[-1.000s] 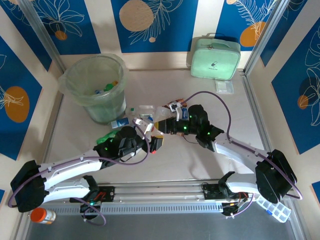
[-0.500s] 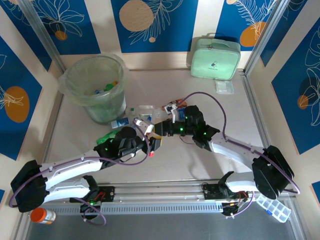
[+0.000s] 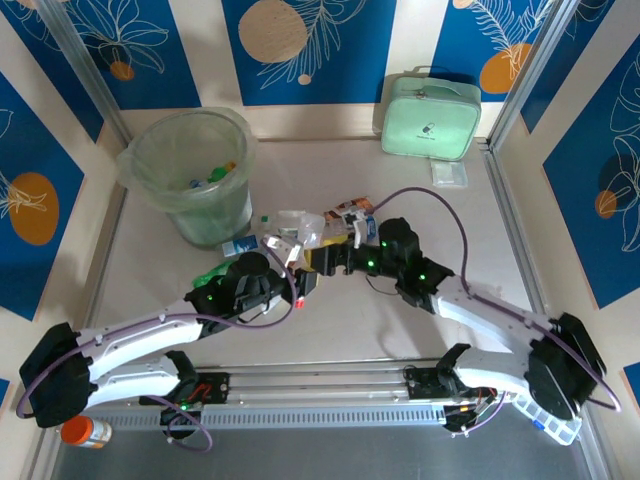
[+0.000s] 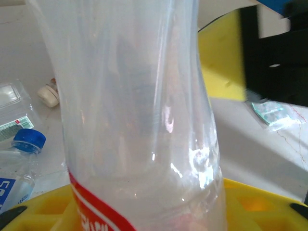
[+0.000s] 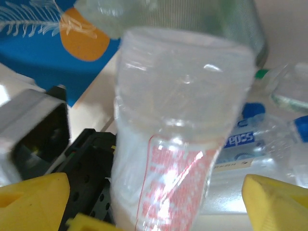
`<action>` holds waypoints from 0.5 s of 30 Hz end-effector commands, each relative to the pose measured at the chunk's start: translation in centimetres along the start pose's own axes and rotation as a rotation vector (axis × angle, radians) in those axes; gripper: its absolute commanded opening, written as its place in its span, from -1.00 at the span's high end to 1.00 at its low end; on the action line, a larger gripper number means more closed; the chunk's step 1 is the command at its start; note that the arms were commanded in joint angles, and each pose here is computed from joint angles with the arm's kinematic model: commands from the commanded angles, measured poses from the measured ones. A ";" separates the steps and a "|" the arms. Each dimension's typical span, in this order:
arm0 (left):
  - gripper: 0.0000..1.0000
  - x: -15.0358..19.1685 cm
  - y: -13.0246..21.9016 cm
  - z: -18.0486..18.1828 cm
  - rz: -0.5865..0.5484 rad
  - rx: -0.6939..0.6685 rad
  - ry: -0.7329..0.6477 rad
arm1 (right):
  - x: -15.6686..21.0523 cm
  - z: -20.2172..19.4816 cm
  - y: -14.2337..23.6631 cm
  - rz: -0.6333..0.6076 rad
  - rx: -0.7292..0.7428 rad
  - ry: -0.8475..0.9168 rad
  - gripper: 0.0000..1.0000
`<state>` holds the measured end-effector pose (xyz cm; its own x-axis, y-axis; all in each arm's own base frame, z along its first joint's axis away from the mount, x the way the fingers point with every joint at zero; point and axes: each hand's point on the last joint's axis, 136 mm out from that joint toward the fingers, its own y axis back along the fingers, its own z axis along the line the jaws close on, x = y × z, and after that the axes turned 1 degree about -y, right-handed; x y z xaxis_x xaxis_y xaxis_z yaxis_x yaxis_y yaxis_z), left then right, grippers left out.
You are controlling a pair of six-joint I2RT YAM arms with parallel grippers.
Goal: Put the plastic bottles in the bin
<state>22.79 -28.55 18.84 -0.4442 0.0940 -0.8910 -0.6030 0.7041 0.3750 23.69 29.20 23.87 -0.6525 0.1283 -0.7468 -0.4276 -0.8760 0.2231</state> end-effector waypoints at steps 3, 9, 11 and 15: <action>0.05 -1.5 1.0 1.1 -0.025 -0.062 0.055 | -2.8 -1.4 3.0 -0.198 0.202 0.119 -0.80; 0.16 -5.0 3.3 1.3 -0.022 -0.133 0.116 | -4.9 -6.0 6.5 -0.295 0.590 -0.129 -0.77; 0.19 -6.6 4.2 1.3 -0.035 -0.155 0.127 | -4.2 -7.8 6.9 -0.293 0.668 -0.186 -0.75; 0.22 -11.0 6.6 2.8 -0.088 -0.288 0.166 | -2.8 -10.2 6.2 -0.276 0.728 -0.173 -0.75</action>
<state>24.42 -25.96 28.08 -0.4720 -0.0373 -0.8808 -0.7184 0.5953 0.3598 28.58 20.89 24.02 -0.5345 0.4036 -0.7426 -0.8290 -0.4216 0.3675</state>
